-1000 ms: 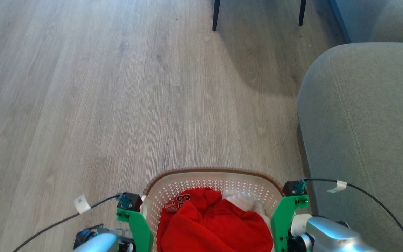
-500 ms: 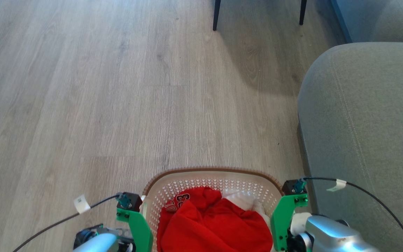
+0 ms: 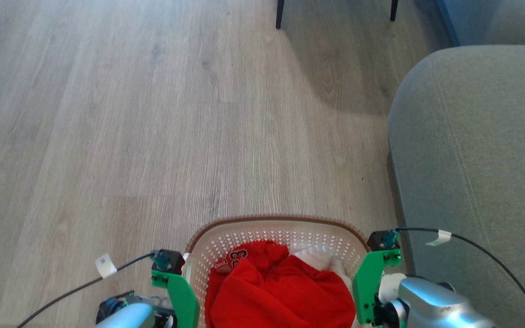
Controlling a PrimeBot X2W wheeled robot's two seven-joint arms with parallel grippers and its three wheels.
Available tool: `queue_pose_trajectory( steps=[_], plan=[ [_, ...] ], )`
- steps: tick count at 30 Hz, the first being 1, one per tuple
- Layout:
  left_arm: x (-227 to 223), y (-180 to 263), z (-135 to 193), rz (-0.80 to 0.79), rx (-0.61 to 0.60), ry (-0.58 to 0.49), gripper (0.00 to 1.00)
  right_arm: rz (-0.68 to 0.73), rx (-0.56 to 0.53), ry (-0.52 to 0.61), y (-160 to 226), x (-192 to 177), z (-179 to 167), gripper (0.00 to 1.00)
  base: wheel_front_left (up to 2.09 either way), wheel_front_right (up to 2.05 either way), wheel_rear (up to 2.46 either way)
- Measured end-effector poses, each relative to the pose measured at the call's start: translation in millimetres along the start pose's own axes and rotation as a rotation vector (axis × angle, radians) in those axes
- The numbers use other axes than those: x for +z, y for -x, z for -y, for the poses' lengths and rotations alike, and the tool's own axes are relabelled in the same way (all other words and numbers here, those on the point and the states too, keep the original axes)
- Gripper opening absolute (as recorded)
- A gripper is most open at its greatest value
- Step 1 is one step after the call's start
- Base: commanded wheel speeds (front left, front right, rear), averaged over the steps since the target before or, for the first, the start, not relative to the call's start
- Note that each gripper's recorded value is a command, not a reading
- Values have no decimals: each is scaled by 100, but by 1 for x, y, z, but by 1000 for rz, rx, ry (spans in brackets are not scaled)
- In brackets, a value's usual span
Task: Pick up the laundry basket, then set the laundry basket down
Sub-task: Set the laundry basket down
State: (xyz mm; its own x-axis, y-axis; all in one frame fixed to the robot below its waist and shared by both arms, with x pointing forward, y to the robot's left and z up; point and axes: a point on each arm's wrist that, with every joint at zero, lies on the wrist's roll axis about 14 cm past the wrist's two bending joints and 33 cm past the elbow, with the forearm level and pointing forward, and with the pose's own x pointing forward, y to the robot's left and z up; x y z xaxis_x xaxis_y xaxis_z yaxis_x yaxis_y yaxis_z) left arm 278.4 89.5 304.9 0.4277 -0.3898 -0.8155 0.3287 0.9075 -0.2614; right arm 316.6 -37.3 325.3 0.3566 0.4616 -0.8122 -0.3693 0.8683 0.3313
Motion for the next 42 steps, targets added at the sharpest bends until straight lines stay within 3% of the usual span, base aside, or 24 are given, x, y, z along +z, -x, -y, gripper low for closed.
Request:
queue_pose_trajectory(
  steps=[17, 42],
  plan=[
    [29, -40, -17, -9, 3, 1, 0, 24, 5, -34, -37, 31, 31, 0, 0, 0, 0],
    [50, -155, -59, -43, -6, -5, 0, 91, -15, -70, -156, 48, 106, 0, 0, 0, 0]
  ],
)
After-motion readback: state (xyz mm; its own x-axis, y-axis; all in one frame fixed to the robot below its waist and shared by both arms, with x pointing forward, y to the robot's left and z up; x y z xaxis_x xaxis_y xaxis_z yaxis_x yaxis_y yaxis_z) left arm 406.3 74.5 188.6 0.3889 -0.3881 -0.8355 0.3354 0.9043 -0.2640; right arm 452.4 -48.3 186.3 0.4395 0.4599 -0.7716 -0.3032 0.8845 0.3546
